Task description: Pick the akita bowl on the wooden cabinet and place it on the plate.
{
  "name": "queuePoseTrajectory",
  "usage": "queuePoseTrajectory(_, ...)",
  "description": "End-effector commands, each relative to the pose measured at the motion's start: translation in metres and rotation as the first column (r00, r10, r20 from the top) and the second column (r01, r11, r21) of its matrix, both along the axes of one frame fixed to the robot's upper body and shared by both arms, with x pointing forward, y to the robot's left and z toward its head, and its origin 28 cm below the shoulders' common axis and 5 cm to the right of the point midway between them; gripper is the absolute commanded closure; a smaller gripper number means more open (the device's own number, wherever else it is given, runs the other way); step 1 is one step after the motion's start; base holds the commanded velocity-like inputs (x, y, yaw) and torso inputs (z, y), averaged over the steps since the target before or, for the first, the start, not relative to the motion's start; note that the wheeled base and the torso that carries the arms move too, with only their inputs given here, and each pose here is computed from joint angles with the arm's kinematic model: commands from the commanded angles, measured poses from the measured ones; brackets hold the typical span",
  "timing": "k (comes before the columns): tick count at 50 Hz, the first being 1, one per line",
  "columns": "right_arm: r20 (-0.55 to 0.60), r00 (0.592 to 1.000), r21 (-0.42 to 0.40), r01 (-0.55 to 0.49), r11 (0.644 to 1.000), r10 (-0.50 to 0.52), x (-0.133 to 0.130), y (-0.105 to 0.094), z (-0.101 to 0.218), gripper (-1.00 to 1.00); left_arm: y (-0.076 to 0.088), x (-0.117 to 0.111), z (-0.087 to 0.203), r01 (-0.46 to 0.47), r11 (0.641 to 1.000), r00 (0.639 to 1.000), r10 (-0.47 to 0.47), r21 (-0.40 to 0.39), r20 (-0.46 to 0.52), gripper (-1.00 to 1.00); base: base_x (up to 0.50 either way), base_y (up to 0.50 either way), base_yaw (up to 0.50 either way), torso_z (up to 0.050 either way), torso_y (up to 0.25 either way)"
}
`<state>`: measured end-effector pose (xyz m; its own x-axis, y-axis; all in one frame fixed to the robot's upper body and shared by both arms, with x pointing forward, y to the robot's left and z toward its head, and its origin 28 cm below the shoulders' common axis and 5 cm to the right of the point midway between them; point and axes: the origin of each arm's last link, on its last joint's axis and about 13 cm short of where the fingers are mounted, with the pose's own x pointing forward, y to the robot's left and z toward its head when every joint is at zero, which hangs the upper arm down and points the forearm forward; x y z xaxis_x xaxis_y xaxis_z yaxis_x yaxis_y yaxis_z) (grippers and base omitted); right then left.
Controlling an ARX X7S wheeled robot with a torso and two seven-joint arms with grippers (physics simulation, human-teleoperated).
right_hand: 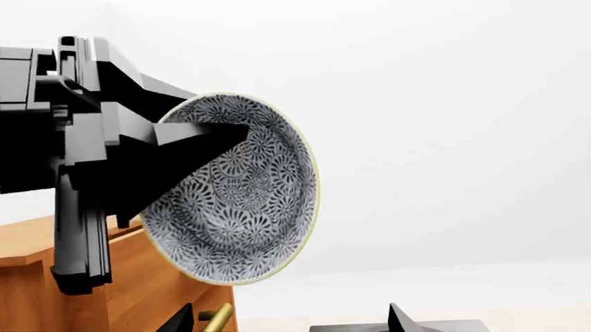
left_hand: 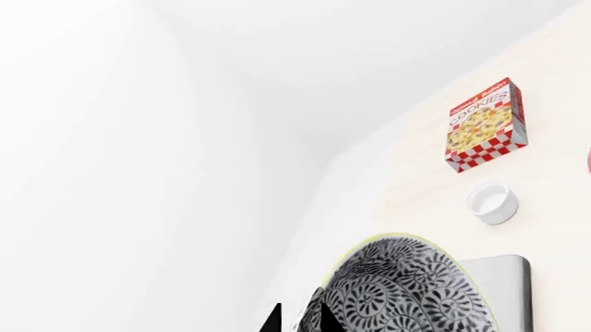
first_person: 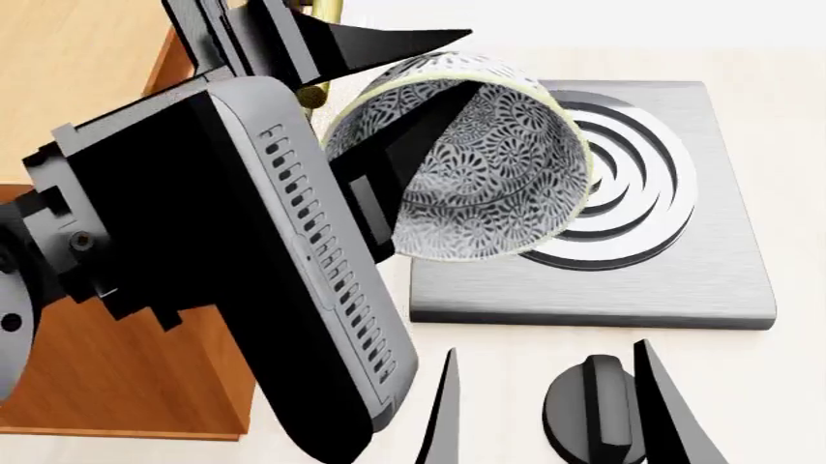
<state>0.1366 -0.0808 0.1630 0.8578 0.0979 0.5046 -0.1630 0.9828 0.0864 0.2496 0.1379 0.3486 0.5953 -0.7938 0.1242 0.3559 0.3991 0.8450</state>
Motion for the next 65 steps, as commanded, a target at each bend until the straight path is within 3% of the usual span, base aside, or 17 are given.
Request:
queuePoseTrajectory(1,-0.001,1.000,-0.002,0.000,1.000,0.000,0.000,0.000,0.000,-1.00,-0.001,-0.004,-0.005,0.013,1.000,1.000,-0.013,-0.006,0.011,1.00,0.00,0.00,0.00,0.000,0.000)
queuePoseTrajectory(34,0.003,1.000,0.000,0.008,1.000,-0.008,0.000,-0.001,0.001,-1.00,0.005,-0.026,-0.028,0.096,0.992,0.994,-0.092,0.076,-0.050,1.00,0.00,0.00,0.00,0.000,0.000)
queuePoseTrajectory(56,0.014,1.000,0.014,0.000,1.000,-0.001,-0.001,-0.001,0.000,-1.00,0.011,-0.034,-0.031,0.108,0.991,0.993,-0.104,0.075,-0.062,1.00,0.00,0.00,0.00,0.000,0.000)
queuePoseTrajectory(57,0.010,1.000,0.027,0.005,1.000,-0.006,-0.001,-0.002,0.001,1.00,0.011,-0.033,-0.031,0.107,0.991,0.993,-0.102,0.075,-0.061,1.00,0.00,0.00,0.00,0.000,0.000)
queuePoseTrajectory(65,0.011,1.000,0.026,0.005,1.000,-0.005,0.000,-0.002,0.000,1.00,0.011,-0.032,-0.032,0.101,0.993,0.993,-0.097,0.067,-0.063,1.00,0.00,0.00,0.00,0.000,0.001)
